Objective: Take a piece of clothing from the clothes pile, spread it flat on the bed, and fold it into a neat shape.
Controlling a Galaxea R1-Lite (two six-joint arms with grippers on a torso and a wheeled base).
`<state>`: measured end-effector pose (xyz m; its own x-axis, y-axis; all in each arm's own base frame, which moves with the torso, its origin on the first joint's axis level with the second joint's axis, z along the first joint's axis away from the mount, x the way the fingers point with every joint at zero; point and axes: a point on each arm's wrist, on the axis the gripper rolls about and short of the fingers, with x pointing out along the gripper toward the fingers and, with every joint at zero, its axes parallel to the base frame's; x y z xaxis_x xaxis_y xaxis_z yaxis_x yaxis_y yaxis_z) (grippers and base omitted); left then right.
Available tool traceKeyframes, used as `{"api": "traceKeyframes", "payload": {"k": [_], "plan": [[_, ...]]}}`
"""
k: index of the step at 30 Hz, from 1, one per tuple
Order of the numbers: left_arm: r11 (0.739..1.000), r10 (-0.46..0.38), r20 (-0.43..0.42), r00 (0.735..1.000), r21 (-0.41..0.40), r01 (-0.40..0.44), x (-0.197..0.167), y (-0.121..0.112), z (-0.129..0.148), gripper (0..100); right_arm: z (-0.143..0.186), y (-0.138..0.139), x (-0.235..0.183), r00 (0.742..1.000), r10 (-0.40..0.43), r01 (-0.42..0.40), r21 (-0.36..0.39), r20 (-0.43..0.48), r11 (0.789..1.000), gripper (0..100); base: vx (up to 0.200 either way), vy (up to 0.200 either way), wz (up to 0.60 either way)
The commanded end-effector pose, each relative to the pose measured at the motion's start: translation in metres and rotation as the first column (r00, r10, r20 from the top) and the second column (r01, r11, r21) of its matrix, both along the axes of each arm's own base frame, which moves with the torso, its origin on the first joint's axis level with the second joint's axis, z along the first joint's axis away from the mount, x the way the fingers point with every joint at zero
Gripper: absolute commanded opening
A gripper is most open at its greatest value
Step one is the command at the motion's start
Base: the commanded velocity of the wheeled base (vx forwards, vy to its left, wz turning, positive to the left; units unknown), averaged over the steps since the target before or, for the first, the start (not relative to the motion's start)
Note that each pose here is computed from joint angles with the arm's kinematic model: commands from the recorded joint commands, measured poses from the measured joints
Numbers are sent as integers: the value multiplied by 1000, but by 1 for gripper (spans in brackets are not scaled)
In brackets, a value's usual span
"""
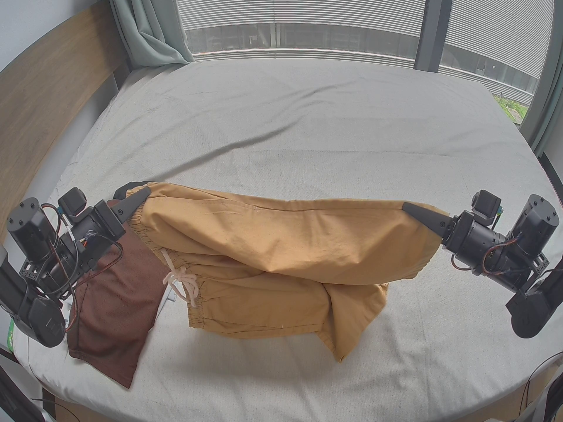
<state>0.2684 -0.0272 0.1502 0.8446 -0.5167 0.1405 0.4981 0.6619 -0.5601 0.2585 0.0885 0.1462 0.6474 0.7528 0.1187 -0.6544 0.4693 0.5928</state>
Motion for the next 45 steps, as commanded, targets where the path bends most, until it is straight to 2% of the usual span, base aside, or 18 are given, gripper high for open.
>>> {"api": "traceKeyframes", "payload": {"k": [1, 15, 20, 45], "plan": [[1000, 2, -13, 1000, 1, -2, 3, 1, -4, 0, 1, -4, 2, 1000, -15, 15, 2, 7, 1000, 0, 0, 0, 0], [1000, 6, -25, 1000, 6, -6, 5, 1, -8, 0, 5, -14, 8, 998, -57, 56, 8, 22, 998, 0, 0, 0, 0], [999, 28, -21, 999, 43, -28, 10, 5, -13, 0, 5, -16, 10, 998, -64, 64, 7, 23, 998, 0, 0, 0, 0], [998, 42, -17, 999, 42, -41, 12, 9, -13, 0, 2, -30, 16, 993, -114, 114, 1, 20, 993, 0, 0, 0, 0]]}}
